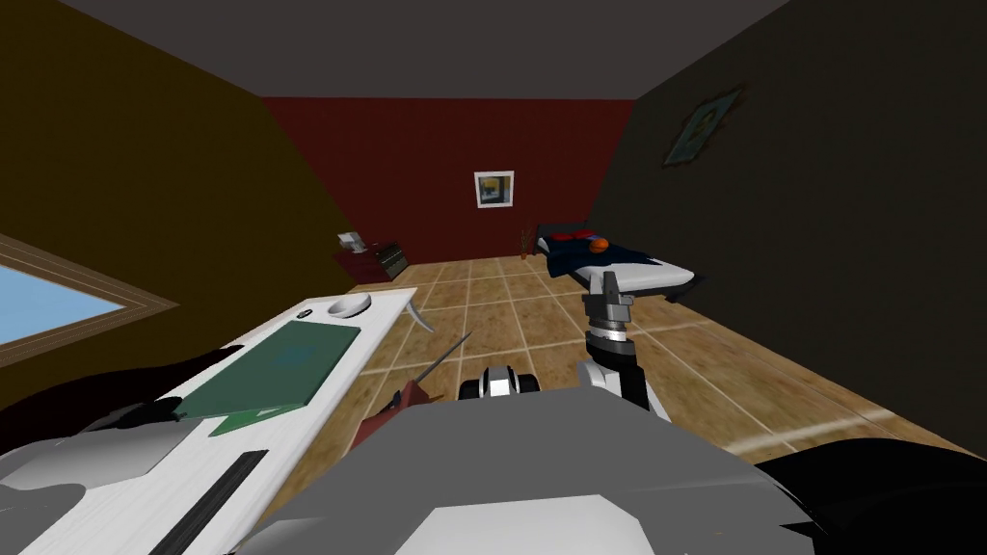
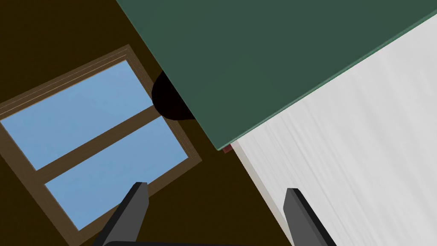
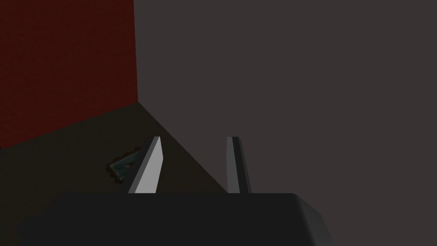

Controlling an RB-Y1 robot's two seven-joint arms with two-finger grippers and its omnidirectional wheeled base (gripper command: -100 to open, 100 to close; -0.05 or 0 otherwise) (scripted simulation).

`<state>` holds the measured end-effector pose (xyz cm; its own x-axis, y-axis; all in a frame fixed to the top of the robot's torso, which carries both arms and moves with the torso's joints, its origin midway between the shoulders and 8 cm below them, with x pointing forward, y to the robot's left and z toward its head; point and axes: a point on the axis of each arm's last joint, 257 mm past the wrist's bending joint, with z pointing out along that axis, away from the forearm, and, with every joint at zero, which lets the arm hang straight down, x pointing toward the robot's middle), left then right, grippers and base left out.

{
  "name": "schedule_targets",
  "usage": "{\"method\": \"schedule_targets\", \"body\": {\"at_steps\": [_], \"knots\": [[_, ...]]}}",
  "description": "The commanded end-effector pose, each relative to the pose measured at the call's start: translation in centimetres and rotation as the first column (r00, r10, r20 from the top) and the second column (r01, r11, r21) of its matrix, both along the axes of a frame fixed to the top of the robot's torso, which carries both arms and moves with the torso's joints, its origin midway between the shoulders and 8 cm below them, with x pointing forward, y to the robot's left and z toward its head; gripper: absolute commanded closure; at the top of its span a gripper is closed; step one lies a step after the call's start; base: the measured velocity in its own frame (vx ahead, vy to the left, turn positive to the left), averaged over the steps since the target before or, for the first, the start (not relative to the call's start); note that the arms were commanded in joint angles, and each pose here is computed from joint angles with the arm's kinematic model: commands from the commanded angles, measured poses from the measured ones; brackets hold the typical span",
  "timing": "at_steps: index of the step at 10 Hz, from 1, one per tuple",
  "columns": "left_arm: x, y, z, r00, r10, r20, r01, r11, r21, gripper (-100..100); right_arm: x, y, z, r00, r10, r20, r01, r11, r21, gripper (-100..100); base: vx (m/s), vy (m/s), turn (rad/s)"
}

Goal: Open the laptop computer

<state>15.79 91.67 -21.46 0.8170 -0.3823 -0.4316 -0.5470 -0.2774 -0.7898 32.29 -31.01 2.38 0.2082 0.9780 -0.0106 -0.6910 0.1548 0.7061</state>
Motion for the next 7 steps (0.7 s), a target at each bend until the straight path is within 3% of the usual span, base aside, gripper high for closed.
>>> {"method": "schedule_targets", "body": {"at_steps": [1,7], "knots": [[-1.7,0.4,-0.2,0.9995,0.026,-0.021,-0.026,0.9996,-0.013,-100,0.0,0.0,0.0,1.000,0.000,0.000,0.000,1.000,0.000,0,0.115,0.004,0.011],[-5.6,1.3,-0.4,0.9946,0.083,-0.061,-0.086,0.9954,-0.042,-100,0.0,0.0,0.0,1.000,0.000,0.000,0.000,1.000,0.000,0,0.107,0.013,0.012]]}}
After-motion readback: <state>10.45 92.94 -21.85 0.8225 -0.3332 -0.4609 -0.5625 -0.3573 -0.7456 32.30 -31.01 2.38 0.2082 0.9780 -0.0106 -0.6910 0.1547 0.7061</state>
